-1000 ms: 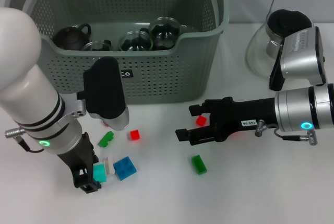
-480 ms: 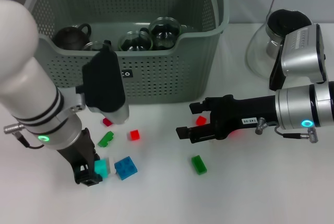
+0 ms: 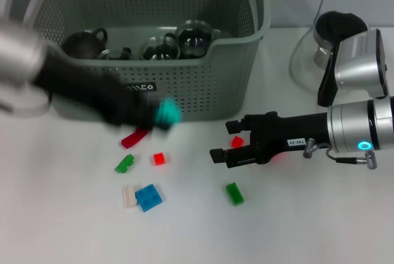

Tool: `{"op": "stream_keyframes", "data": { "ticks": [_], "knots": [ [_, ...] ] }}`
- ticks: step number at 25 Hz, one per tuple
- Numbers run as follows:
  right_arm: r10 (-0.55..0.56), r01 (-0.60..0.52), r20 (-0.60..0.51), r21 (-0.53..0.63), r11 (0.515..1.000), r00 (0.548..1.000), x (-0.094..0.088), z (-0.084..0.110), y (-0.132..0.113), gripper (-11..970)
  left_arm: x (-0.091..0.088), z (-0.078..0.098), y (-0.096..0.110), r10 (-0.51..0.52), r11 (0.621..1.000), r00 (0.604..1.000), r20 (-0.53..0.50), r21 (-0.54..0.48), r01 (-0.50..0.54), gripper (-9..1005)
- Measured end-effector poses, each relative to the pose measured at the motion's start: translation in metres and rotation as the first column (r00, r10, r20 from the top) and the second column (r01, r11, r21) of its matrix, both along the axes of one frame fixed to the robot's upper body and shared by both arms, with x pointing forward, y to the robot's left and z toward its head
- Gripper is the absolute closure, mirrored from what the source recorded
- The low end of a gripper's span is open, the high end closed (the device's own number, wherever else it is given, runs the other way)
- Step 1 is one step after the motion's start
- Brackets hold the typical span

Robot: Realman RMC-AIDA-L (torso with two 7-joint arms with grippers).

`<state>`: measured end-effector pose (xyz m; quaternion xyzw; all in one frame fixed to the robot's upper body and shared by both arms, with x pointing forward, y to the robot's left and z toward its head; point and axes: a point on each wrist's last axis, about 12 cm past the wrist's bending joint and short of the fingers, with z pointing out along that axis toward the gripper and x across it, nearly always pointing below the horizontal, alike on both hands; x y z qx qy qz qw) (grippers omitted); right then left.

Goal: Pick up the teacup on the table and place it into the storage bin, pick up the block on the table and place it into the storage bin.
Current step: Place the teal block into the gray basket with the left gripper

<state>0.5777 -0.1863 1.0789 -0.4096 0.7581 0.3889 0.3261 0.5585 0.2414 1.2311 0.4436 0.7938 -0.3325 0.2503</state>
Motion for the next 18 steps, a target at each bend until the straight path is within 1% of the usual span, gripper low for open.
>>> {"op": "stream_keyframes", "data": {
  "ticks": [1, 2, 3, 4, 6, 9, 11, 14, 16, 18],
  "knots": [
    [0.0, 0.0, 0.0, 0.0, 1.0, 1.0, 0.0, 0.0, 0.0, 35, 0.009, 0.012, 0.007, 0.038, 0.996, 0.999, 0.022, -0.078, -0.036, 587],
    [0.0, 0.0, 0.0, 0.001, 1.0, 1.0, 0.0, 0.0, 0.0, 35, 0.012, 0.014, 0.009, 0.051, 0.995, 0.998, 0.028, -0.091, -0.049, 587],
    [0.0, 0.0, 0.0, 0.001, 1.0, 1.0, 0.0, 0.0, 0.001, 35, 0.022, 0.019, 0.013, 0.091, 0.988, 0.995, 0.046, -0.127, -0.085, 586],
    [0.002, -0.002, 0.002, 0.002, 1.0, 1.0, 0.0, 0.0, 0.002, 35, 0.033, 0.021, 0.013, 0.13, 0.984, 0.989, 0.07, -0.132, -0.12, 586],
    [0.008, -0.008, 0.005, 0.001, 1.0, 1.0, 0.001, 0.001, 0.004, 35, 0.057, 0.023, 0.009, 0.196, 0.976, 0.972, 0.127, -0.117, -0.181, 585],
    [0.016, -0.016, 0.011, -0.003, 1.0, 1.0, 0.002, 0.002, 0.006, 35, 0.089, 0.02, 0.0, 0.289, 0.957, 0.931, 0.222, -0.067, -0.281, 584],
    [0.019, -0.019, 0.014, -0.003, 1.0, 1.0, 0.002, 0.003, 0.006, 35, 0.102, 0.016, -0.006, 0.332, 0.941, 0.904, 0.269, -0.028, -0.337, 583],
    [0.019, -0.019, 0.015, -0.002, 1.0, 1.0, 0.003, 0.004, 0.006, 34, 0.115, 0.004, -0.013, 0.361, 0.919, 0.877, 0.317, 0.038, -0.392, 582],
    [0.019, -0.019, 0.015, -0.001, 1.0, 1.0, 0.002, 0.004, 0.006, 34, 0.118, -0.003, -0.017, 0.369, 0.91, 0.867, 0.335, 0.059, -0.41, 581],
    [0.019, -0.019, 0.013, -0.001, 1.0, 1.0, 0.002, 0.003, 0.006, 34, 0.119, -0.006, -0.019, 0.374, 0.906, 0.859, 0.348, 0.061, -0.419, 580]
  ]
}}
